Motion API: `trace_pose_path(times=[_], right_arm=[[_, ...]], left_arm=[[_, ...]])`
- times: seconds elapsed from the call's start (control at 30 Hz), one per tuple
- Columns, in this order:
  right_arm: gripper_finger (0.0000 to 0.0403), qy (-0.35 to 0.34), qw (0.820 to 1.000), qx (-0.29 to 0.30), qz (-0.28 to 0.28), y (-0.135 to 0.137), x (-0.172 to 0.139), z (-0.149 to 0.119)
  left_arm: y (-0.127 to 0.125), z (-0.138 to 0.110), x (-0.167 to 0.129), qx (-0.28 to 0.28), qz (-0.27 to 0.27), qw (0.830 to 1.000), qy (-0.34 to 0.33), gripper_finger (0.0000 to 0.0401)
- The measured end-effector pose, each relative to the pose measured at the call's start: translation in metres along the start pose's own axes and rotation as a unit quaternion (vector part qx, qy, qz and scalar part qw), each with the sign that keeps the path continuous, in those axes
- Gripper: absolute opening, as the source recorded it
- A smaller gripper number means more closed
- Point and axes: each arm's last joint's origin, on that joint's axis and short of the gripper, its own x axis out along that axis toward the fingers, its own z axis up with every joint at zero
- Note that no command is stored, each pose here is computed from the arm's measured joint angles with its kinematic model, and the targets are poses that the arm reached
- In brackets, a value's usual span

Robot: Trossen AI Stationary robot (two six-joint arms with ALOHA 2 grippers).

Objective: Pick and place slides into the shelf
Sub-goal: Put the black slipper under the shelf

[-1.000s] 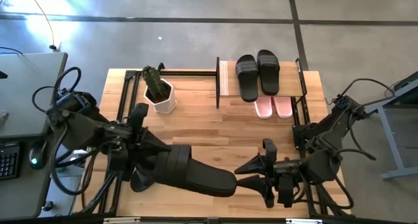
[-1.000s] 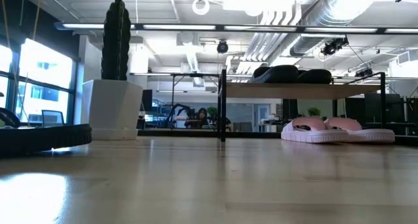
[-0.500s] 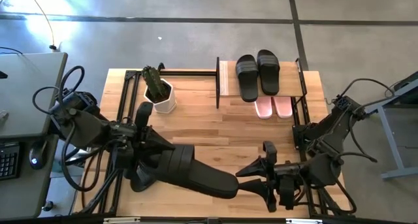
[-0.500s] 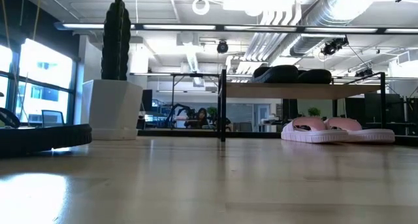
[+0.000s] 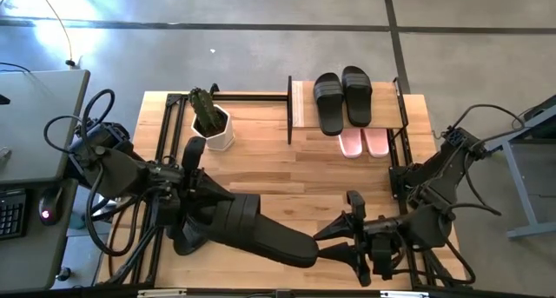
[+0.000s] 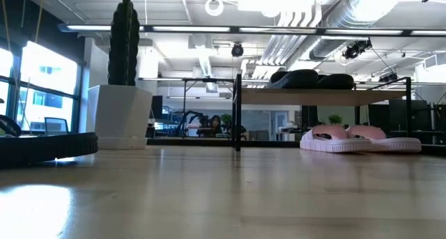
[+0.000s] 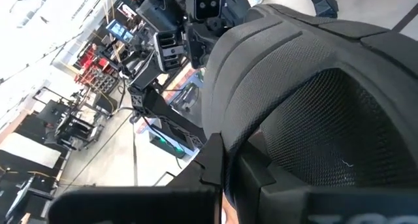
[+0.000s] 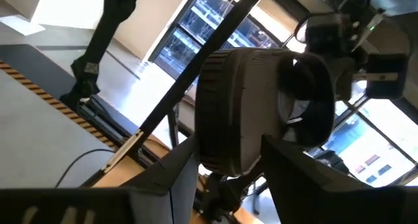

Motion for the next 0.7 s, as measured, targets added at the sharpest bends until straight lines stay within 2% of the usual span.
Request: trace_pose_path(times=[0.3, 0.7], right_arm=[[0.0156, -0.010, 1.000, 0.014, 0.016, 0.001, 0.000, 0.000], [0.0156, 0.042, 0.998, 0.012, -0.042, -0.011, 0.012, -0.013]], left_arm=[[0.000, -0.001, 0.001, 0.002, 0.004, 1.000, 0.006, 0.0000], [0.003, 0.003, 0.000, 0.001, 0.015, 1.000, -0.010, 0.0000]])
